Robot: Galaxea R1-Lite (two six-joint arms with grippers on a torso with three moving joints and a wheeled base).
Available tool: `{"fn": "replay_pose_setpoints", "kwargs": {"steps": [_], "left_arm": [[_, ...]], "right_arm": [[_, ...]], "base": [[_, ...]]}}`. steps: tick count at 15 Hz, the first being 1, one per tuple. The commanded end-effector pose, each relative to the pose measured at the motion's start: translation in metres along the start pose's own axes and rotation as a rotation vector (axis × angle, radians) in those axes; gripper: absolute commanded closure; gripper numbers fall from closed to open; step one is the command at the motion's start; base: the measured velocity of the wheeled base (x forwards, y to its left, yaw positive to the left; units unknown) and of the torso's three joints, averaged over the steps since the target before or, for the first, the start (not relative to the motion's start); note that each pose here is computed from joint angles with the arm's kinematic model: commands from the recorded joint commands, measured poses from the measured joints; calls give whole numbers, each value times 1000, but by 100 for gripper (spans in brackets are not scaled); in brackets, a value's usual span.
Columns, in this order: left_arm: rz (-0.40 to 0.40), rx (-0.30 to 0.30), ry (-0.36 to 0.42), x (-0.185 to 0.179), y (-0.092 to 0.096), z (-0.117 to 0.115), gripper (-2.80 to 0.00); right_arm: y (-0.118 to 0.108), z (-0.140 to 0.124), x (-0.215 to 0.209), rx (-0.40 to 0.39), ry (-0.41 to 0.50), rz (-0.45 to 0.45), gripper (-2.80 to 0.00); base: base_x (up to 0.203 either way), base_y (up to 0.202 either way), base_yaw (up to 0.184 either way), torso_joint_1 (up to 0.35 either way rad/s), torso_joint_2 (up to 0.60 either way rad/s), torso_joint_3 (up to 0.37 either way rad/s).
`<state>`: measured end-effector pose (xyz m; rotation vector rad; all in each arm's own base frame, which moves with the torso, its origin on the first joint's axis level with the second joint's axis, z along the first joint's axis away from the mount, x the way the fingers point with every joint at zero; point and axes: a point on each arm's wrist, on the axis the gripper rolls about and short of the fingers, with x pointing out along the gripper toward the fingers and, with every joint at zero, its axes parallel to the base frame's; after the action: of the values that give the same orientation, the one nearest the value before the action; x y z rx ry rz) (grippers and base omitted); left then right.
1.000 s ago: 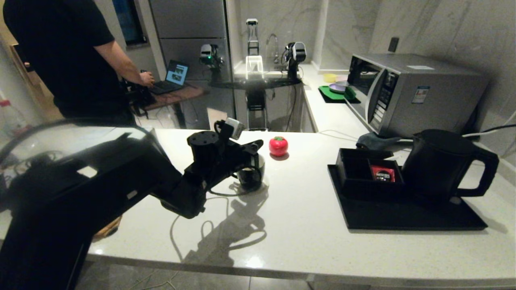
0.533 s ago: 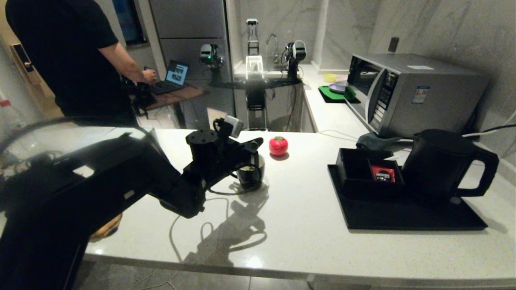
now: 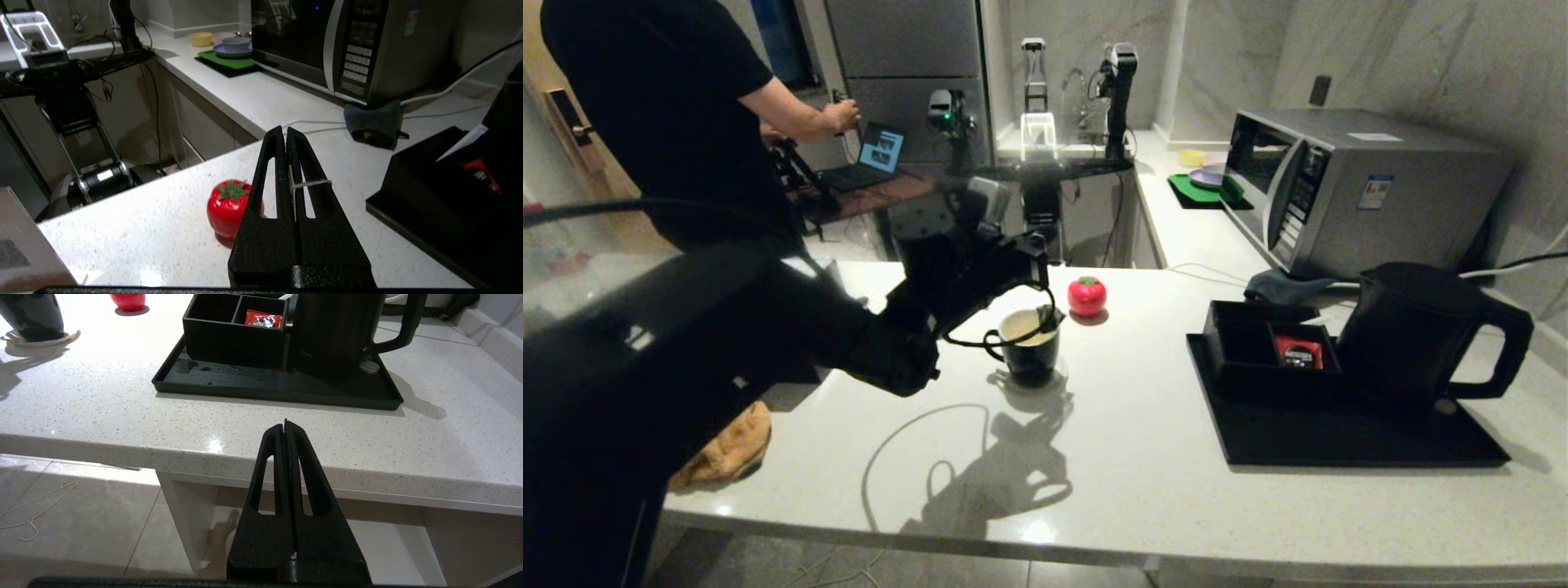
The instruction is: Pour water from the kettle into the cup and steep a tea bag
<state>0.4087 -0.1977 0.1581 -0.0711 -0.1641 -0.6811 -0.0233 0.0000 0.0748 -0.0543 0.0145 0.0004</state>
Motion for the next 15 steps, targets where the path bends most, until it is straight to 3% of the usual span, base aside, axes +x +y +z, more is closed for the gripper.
{"fn": "replay_pose_setpoints", "kwargs": {"steps": [1,8,15], "left_arm": [[-2,8,-35,1,0,13,0],[19,14,-40,-3,8,16,0],[26,5,2,-1,14,-6,0]], "right_arm": [[0,0,0,-1,1,0,0],[0,0,0,-1,1,0,0],[0,0,0,-1,1,0,0]], "base": [[0,0,0,0,0,0],[0,0,0,0,0,0],[0,0,0,0,0,0]]}}
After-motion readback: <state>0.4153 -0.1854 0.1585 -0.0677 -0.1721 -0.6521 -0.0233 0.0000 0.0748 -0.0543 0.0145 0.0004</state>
